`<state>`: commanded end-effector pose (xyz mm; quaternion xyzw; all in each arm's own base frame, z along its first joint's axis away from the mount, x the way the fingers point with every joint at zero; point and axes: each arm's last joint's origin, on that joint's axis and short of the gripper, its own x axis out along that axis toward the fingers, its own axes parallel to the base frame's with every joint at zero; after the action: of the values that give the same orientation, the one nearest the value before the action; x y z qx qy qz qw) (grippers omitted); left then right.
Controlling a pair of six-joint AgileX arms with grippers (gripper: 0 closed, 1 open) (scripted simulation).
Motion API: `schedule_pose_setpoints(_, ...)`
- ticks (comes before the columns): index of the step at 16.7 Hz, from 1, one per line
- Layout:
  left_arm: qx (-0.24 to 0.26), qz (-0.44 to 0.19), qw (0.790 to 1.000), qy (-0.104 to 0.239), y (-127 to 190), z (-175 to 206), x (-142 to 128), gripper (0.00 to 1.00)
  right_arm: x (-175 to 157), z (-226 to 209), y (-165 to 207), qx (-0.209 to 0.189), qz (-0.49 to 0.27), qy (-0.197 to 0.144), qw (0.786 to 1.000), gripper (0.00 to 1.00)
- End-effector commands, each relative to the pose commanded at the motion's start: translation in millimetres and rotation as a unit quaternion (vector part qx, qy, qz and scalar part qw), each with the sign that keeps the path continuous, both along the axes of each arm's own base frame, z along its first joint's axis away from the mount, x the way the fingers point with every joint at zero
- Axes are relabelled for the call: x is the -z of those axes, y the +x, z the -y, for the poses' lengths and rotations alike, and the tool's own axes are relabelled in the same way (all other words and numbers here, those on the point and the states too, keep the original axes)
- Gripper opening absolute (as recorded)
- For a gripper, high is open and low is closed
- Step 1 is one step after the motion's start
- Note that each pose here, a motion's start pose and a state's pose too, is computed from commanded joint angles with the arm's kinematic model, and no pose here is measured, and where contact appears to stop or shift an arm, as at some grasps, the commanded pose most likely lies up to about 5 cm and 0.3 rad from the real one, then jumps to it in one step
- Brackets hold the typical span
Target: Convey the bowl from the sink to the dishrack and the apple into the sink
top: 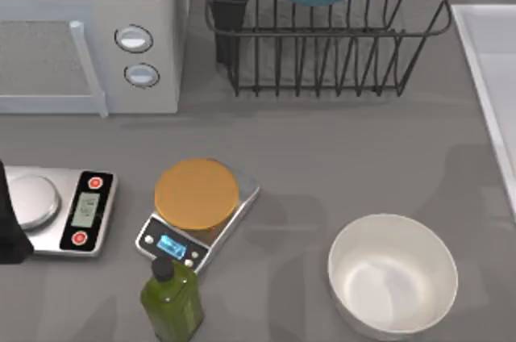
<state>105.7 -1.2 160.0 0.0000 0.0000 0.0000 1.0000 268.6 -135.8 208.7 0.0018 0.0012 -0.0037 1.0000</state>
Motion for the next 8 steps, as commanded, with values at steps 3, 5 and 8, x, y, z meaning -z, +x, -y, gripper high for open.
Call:
schedule_pose_setpoints(3, 0.0, 0.0, 1.0, 0.0, 0.0, 0.0, 0.0, 1.0, 8.1, 2.5, 2.3, 0.0, -0.002, 0.001, 1.0, 0.0)
schedule_pose_setpoints(5, 0.0, 0.0, 1.0, 0.0, 0.0, 0.0, 0.0, 1.0, 25.5, 6.1, 6.4, 0.0, -0.007, 0.003, 1.0, 0.0)
schedule_pose_setpoints(8, 0.0, 0.0, 1.0, 0.0, 0.0, 0.0, 0.0, 1.0, 61.4, 10.6, 12.1, 0.001, -0.007, 0.004, 1.0, 0.0)
